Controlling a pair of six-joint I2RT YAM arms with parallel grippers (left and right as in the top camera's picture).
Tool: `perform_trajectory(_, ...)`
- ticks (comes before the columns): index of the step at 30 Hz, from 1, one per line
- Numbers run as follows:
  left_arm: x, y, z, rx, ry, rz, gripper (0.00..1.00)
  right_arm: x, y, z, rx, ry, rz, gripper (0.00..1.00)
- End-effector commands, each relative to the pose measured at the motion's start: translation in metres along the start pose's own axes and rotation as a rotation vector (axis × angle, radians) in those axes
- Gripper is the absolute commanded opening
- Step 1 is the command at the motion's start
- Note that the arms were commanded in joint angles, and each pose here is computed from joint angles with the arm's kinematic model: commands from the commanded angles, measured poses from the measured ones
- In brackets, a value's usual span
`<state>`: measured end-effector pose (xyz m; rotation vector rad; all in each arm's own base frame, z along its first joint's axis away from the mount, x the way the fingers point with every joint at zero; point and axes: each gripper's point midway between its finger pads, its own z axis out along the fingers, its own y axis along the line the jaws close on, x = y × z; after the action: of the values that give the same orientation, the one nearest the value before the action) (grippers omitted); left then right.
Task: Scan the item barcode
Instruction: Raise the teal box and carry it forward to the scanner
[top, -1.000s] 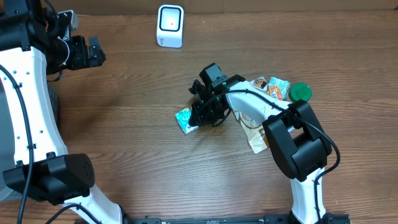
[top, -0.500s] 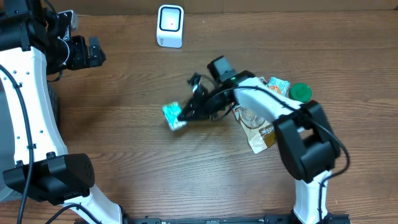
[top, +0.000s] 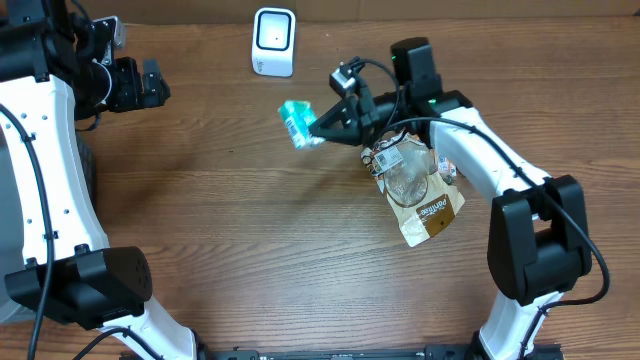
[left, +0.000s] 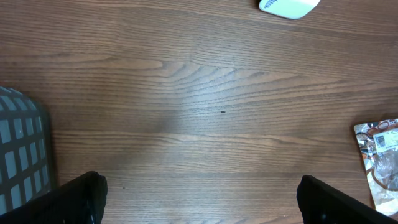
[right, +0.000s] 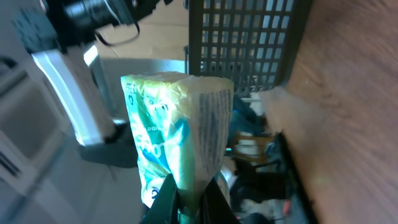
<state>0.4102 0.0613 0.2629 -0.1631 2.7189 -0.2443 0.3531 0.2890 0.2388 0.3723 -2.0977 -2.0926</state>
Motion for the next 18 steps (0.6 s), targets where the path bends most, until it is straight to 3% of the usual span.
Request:
perform_trajectory(1, -0.002, -0.005, -0.002, 0.01, -0.009, 0.024, 1.0, 0.007, 0.039, -0.009, -0.023, 0.008, 0.093, 0.04)
perform_trajectory(7, -0.002, -0.005, -0.002, 0.01, -0.009, 0.024, 0.99, 0.012, 0.055, -0.009, -0.022, 0.009, 0.039, 0.04)
perform_trajectory(12, -0.002, -0.005, -0.002, 0.01, -0.009, 0.024, 1.0, 0.006, 0.046, 0.006, 0.028, -0.026, -0.123, 0.04)
perform_trajectory(18, -0.002, -0.005, -0.002, 0.01, -0.009, 0.024, 1.0, -0.001, 0.001, 0.04, 0.251, -0.116, -0.154, 0.04)
